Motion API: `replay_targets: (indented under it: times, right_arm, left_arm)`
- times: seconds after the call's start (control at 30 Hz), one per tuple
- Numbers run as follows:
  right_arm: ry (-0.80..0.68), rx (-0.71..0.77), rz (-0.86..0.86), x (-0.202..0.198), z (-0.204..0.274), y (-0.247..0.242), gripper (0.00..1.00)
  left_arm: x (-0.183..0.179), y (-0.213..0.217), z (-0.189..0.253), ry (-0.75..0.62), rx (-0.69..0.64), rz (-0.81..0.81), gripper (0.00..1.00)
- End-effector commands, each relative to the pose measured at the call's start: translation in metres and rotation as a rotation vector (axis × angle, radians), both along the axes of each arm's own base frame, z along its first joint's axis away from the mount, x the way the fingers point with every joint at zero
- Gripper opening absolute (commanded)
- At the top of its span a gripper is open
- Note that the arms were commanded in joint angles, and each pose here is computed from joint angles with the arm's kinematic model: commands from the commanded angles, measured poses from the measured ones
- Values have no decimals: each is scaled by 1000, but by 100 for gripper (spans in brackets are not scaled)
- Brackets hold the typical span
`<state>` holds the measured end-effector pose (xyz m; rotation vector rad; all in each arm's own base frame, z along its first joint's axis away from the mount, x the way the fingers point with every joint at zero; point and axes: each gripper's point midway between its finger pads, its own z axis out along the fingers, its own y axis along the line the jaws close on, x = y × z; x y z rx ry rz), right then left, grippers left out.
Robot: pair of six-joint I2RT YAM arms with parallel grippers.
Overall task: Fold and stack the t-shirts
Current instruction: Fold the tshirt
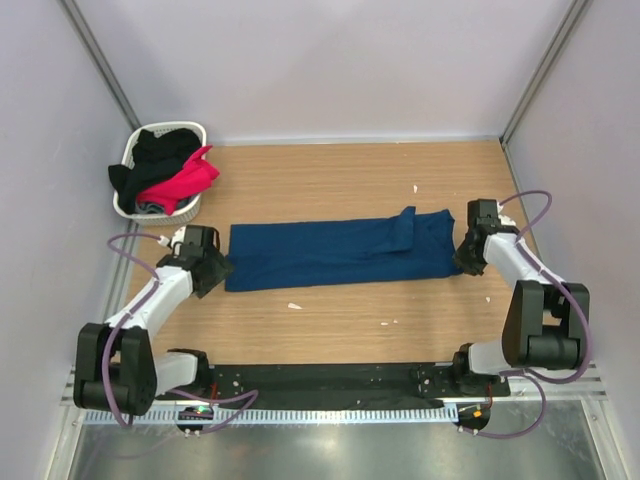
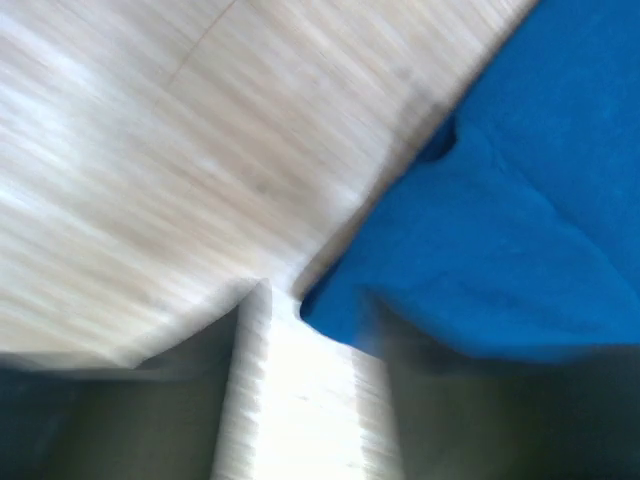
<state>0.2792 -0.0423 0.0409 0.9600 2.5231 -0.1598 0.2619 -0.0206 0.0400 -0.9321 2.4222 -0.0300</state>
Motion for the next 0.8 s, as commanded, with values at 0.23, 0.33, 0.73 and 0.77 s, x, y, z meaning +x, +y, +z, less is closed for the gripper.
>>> replay_targets:
  times: [0.23,0.33,0.73,0.77]
  right_arm:
    - [-224,-90,36,29,111,-15,78]
    - [-350,-31,120,53,147,2,86]
    - [-245,40,217,61,67,65,82]
    - [-223,28,216,61,61,66,81]
  left_arm:
    - [35,-4,121,-213,31,-127,96]
    - [51,-21,154,-315,-24,-202,97]
    - [49,-53,134,-339,-174,-260,97]
    - [48,-51,132,-334,-167,-262,98]
